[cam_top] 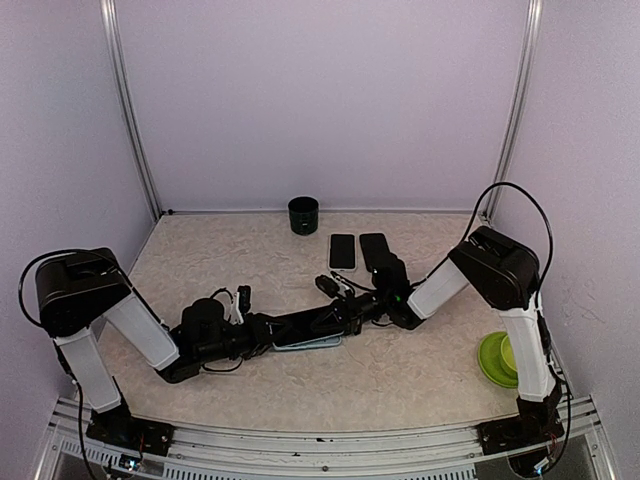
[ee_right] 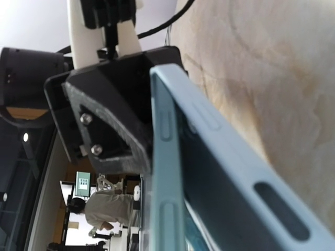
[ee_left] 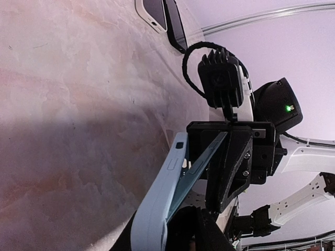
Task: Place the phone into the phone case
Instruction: Install the phone into the phone case.
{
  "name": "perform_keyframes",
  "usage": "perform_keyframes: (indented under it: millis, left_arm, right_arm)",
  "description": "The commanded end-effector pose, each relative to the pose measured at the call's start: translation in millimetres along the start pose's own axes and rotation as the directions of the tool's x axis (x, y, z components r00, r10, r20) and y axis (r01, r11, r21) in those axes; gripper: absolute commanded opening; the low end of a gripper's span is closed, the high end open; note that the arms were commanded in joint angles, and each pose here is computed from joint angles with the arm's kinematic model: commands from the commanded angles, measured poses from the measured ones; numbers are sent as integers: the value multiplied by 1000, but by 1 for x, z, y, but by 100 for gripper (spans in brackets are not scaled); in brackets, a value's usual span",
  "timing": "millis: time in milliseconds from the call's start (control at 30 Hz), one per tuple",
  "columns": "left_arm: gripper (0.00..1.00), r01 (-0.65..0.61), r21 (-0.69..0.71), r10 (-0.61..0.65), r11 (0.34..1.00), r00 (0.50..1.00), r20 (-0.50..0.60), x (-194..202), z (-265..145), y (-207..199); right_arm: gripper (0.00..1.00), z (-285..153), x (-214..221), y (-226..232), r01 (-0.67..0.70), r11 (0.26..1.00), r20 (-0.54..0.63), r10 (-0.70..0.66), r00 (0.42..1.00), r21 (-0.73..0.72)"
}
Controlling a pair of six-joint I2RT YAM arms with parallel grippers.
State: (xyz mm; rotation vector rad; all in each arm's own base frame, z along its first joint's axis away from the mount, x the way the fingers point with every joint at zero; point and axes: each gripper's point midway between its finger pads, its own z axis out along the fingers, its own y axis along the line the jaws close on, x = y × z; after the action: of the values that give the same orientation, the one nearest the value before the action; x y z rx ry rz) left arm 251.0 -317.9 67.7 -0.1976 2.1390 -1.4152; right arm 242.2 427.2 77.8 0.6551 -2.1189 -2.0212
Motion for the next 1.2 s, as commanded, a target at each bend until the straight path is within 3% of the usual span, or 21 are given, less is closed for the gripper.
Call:
perform_keyframes:
  millis: [0,267,433,1167]
  left_arm:
    - [27,-48,204,58,978,997,-45,7,0,-52]
    - [21,-55,221,65,974,997,-42,5,-2,-60]
    - [11,-57,235,69,970,997,-43,4,-4,-65]
    - [0,-50,253,61,966,998,-35,1,-9,-75]
  right_arm:
    - [0,10,0,25,85,996,-3,-85,996,-32]
    - [0,10,0,28,93,995,-4,-93,996,-44]
    - [7,9,-1,33,104,993,-4,-105,994,-51]
    - [28,0,-1,37,112,992,1,-112,994,-57]
